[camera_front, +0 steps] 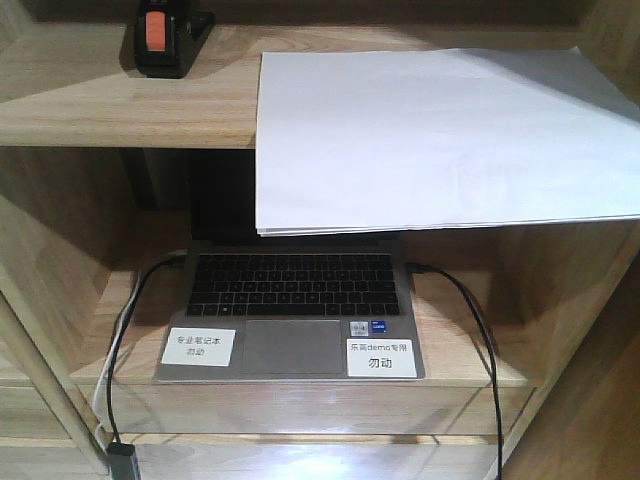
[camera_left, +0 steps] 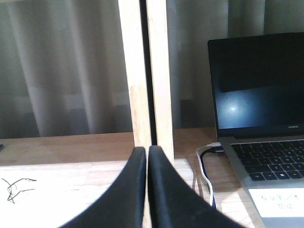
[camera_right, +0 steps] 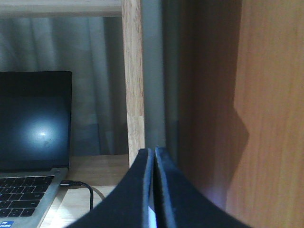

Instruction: Grab stapler and paper to desk for stapling

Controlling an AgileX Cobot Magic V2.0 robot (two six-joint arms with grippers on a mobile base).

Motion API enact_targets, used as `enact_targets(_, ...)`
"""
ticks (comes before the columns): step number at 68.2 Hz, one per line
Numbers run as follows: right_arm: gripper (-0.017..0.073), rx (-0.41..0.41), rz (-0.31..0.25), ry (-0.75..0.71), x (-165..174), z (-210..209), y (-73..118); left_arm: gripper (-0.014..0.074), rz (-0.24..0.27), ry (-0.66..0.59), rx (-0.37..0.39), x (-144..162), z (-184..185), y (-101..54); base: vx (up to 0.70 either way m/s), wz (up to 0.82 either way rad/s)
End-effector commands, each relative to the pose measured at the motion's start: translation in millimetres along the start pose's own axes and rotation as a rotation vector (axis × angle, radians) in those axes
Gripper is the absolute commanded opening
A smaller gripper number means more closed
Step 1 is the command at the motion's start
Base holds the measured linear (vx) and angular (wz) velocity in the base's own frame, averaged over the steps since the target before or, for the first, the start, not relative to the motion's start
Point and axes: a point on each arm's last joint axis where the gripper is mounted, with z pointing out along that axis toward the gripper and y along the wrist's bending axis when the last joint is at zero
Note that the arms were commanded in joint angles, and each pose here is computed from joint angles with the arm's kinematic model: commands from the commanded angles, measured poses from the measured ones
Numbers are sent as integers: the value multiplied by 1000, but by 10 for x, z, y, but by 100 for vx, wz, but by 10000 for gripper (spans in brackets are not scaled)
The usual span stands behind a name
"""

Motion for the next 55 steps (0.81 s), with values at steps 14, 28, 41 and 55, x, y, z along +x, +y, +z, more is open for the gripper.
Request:
enact_targets(14, -10, 1, -16, -82, -62, -9, 1, -6, -10, -77, -1, -38, -9, 0, 0, 0)
enact_targets(28, -10, 1, -16, -82, -62, -9, 1, -6, -10, -77, -1, -38, -9, 0, 0, 0)
enact_targets(41, -10, 1, -16, -82, -62, -9, 1, -6, -10, -77, -1, -38, -9, 0, 0, 0)
enact_targets(55, -10, 1, -16, -82, -62, -9, 1, -6, -10, -77, -1, -38, -9, 0, 0, 0)
